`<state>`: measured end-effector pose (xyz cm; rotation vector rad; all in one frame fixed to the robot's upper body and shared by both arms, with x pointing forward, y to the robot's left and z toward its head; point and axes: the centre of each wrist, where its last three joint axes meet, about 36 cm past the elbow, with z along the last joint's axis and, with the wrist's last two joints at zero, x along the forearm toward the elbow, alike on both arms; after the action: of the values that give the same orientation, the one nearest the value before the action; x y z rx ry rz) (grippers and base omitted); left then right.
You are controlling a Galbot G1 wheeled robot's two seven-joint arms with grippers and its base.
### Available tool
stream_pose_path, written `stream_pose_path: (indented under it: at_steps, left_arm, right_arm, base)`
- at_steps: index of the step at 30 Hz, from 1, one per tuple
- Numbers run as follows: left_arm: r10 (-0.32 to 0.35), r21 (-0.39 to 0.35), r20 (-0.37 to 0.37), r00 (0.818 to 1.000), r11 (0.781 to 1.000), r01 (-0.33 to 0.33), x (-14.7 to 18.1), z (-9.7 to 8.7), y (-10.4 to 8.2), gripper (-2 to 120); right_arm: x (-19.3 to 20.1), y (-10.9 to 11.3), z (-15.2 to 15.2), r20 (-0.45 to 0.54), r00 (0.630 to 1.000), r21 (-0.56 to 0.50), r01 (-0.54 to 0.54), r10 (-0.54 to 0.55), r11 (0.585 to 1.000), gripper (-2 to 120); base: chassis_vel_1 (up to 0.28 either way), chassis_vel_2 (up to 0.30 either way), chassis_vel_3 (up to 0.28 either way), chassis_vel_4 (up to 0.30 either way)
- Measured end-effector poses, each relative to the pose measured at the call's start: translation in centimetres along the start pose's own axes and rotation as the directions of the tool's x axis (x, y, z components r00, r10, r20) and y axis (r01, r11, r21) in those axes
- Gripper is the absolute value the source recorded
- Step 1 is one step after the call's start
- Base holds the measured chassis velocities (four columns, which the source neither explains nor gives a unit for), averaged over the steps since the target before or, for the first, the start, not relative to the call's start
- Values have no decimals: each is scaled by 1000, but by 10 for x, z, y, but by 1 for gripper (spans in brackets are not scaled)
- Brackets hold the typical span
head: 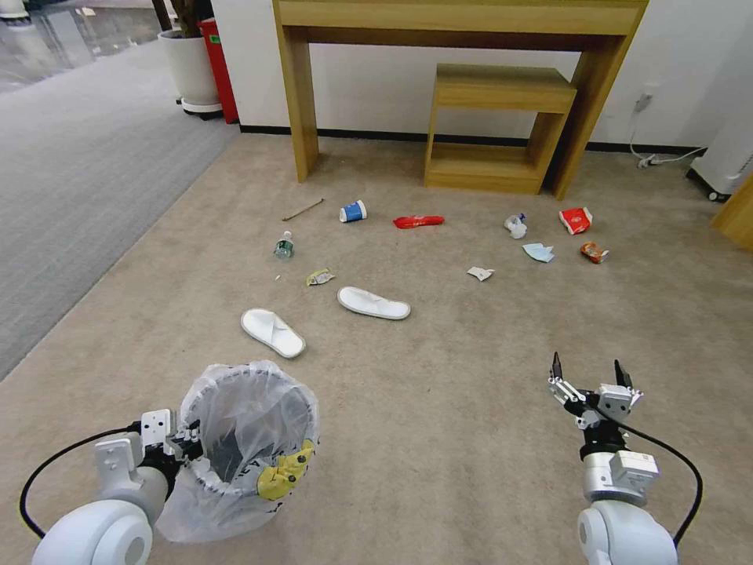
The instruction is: Pick up the trash bin and place the garbage on the floor into it.
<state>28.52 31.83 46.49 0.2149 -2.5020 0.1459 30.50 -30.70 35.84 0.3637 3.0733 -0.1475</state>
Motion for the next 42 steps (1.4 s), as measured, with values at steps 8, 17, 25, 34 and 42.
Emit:
stream_pose_path:
  at_steps: [8,17,25,34,42]
  left_arm:
    - [39,128,11,999,991,-40,1,-6,-6,1]
    - [46,207,-14,999,977,-42,-5,-3,-5,1]
    - [33,231,-41,999,973,-22,-10,-6,4,1]
    - [16,223,-62,998,975,-2,-6,-9,14,1]
    - [21,222,-57,998,975,-8,1,-9,10,1]
  right_arm:
    - [0,-5,-1,-12,1000,14,-3,3,1000,100]
    - [3,-9,-1,-23,1000,28,-4,5,1000,100]
    - [5,-11,-2,-14,1000,35,-1,1,999,100]
    - [9,-12,-1,-3,1000,50,2,-2,999,100]
    - [9,-11,-4,-2,1000,49,1,-1,999,100]
  base:
    - [0,0,0,0]
    - [0,0,0,0]
    - [0,0,0,0]
    - [0,0,0,0]
    - [0,0,0,0]
